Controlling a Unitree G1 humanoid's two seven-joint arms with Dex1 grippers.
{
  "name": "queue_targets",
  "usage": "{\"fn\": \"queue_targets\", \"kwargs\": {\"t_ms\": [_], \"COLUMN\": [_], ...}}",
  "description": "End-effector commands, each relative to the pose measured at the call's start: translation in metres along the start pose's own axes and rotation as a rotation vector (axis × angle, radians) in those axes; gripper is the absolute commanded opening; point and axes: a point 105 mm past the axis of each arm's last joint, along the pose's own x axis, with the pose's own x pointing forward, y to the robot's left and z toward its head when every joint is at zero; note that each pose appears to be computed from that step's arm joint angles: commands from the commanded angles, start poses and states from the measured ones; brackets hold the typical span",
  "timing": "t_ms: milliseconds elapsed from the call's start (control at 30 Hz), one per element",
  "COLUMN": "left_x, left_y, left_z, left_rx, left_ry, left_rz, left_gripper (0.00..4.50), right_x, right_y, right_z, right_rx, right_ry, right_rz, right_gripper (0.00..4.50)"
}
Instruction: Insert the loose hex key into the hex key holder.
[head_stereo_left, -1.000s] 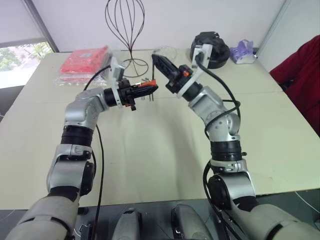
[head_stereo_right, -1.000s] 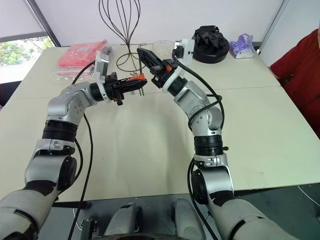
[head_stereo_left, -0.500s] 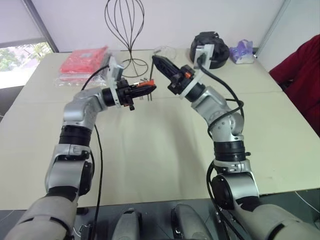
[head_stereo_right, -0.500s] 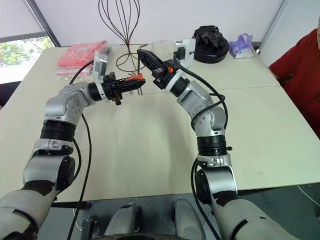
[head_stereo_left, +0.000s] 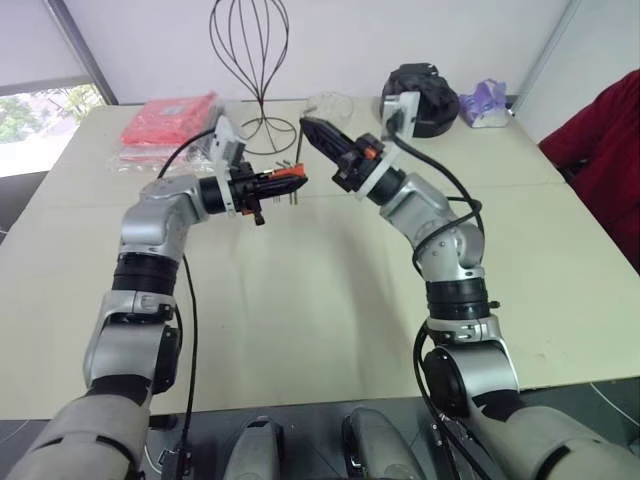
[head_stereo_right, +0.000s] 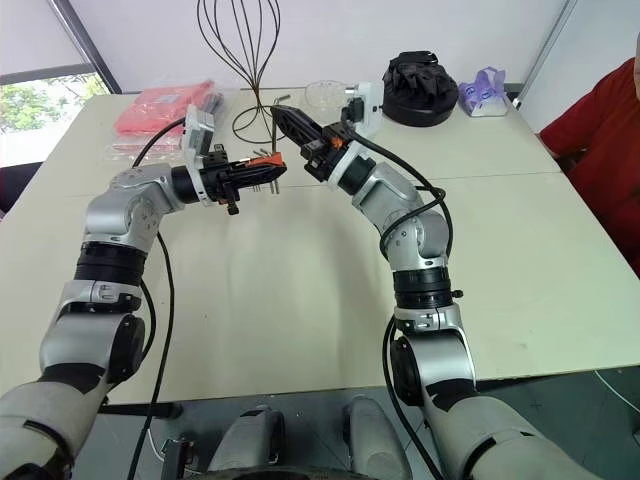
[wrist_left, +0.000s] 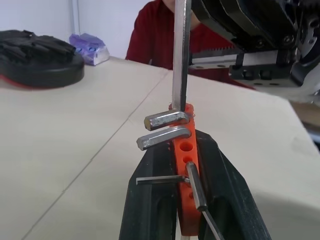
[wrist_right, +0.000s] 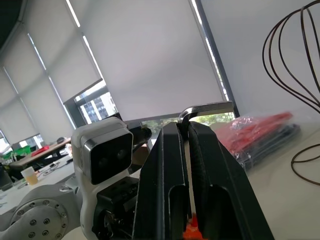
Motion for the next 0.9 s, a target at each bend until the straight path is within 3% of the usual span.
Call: {"fn": "queue_targets", "kwargs": {"t_ms": [33,433,633,900], "left_x": [-0.002,-0.005,-0.003,-0.003], "left_y": [-0.001,0.004,0.001,0.001], "left_z": [0.02,0.013,0.006,0.018], "left_rx": [0.086,0.086,0.074,0.055], "left_ry": [-0.044,-0.031,-0.022,-0.068], "left_rz": [-0.009,0.009,-0.005,-0.008], "left_gripper": [0.0,0.0,0.0,0.0], "right_x": [0.002,0.005,0.013,0.012], "right_y": [0.0,0.004,0.015,0.018], "right_z": [0.004,0.014,0.036,0.034], "right_rx": [-0.01,-0.006,0.008,-0.002], "right_ry": [0.006,-0.026,-0.095,-0.084], "right_rz": [0.0,0.011,0.031,0.041], "right_gripper": [0.03,0.03,0.03,0.03]}}
